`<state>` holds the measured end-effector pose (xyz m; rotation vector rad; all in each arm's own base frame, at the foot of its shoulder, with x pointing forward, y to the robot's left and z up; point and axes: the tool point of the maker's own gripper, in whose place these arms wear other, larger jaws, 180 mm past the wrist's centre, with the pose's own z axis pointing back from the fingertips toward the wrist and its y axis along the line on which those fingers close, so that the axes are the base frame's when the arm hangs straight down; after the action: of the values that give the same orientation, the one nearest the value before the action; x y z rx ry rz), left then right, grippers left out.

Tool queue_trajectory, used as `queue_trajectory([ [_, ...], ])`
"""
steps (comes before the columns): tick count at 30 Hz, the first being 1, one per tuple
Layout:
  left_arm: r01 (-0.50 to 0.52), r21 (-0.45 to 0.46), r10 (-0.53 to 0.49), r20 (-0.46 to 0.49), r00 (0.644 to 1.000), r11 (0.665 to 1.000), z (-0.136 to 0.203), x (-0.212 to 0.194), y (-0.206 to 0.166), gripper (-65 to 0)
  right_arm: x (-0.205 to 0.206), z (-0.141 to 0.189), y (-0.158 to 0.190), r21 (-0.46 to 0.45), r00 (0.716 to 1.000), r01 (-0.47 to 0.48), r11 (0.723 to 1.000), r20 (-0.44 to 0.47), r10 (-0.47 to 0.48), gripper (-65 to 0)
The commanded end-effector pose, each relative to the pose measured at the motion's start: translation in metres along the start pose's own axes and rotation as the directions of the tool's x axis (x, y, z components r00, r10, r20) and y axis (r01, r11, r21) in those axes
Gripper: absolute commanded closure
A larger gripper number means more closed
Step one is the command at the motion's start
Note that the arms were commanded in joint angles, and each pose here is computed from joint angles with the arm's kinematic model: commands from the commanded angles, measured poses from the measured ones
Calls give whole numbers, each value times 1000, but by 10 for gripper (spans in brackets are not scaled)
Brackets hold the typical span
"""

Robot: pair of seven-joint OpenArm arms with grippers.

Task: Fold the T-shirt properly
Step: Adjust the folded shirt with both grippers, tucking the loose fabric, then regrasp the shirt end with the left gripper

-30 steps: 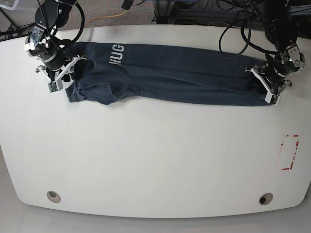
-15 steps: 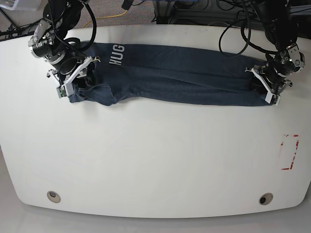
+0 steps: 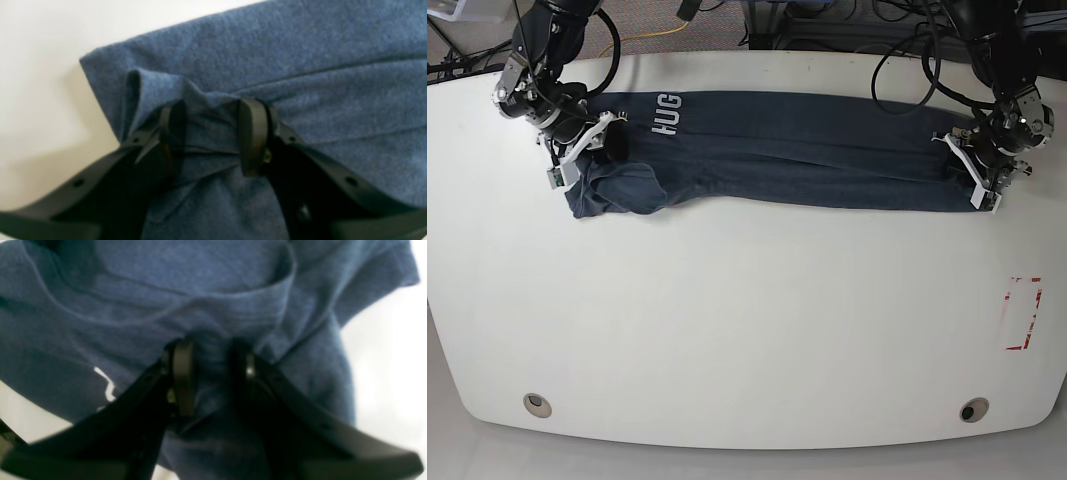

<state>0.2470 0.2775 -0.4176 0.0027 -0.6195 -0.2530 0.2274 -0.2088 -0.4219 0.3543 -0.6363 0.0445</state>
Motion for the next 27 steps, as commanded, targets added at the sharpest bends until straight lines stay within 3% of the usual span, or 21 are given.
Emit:
queue_trajectory([
  [1,40,71,-37,-39,999,997,11,1,17,-232,-8,6,-22,-66,998,-14,998,-55,11,-176],
  [6,85,132,-82,-31,996,988,30,20,26,-235,-6,10,-26,-75,998,-28,997,-56,24,-176],
  [10,39,161,-35,-23,999,986,48,29,38,-253,-6,10,-26,-76,998,-28,997,-59,24,-174],
  [15,-129,135,124,44,991,982,68,26,56,-406,-6,9,-25,-74,998,-26,997,-58,22,-174],
  [18,-157,113,153,42,987,981,72,23,59,-457,-6,9,-25,-74,998,-26,997,-58,22,-174],
  [23,-226,1,226,47,973,974,61,15,44,-461,-6,9,-25,-74,998,-27,997,-58,22,-174],
  [27,-269,-28,269,13,963,963,50,3,41,-461,-6,9,-25,-74,998,-27,997,-58,22,-174],
])
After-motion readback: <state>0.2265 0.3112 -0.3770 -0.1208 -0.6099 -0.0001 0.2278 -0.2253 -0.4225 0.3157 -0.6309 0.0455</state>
